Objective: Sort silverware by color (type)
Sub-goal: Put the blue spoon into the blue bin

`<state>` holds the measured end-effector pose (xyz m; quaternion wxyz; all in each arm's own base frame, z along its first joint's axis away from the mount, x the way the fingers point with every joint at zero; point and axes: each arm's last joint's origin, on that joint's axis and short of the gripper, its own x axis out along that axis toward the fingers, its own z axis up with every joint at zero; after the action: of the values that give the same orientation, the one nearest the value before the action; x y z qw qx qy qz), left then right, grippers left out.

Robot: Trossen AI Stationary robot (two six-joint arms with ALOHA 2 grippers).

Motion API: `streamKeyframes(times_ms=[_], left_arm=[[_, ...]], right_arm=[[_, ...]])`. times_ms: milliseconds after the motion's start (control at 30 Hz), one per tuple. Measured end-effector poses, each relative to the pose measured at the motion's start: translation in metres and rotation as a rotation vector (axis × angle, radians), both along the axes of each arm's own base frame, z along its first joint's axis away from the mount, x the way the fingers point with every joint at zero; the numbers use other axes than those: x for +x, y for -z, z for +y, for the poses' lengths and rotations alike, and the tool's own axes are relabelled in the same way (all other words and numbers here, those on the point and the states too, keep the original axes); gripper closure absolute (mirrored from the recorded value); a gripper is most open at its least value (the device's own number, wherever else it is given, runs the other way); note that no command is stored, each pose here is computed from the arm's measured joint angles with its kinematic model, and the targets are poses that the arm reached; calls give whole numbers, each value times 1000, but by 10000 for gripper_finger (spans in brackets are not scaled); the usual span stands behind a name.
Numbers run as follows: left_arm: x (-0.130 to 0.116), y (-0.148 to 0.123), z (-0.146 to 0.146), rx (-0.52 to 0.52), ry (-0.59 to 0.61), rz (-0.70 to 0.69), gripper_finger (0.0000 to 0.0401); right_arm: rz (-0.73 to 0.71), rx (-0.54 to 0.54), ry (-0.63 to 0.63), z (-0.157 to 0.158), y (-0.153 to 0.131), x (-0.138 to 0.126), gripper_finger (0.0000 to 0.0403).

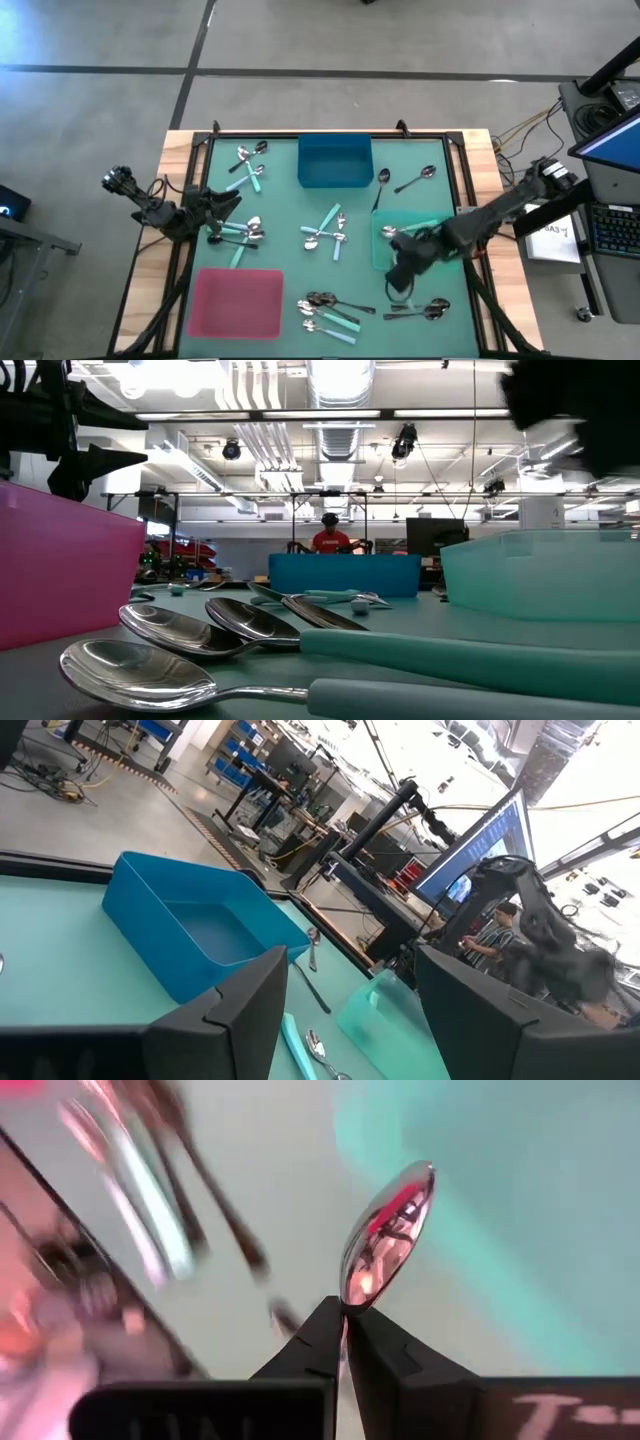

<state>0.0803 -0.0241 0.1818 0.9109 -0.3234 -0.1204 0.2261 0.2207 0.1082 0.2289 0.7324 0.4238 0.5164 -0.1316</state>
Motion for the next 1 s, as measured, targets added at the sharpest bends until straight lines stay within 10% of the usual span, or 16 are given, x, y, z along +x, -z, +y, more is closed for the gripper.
streamKeyframes(times_ms=[567, 1000], left_arm=[[0, 0, 0, 0, 0, 0, 196], [0, 0, 0, 1, 0, 1, 196]], right_arm=[[-585, -1012, 193, -194, -43, 71, 394], [-355, -1110, 47, -232, 6, 100, 390]])
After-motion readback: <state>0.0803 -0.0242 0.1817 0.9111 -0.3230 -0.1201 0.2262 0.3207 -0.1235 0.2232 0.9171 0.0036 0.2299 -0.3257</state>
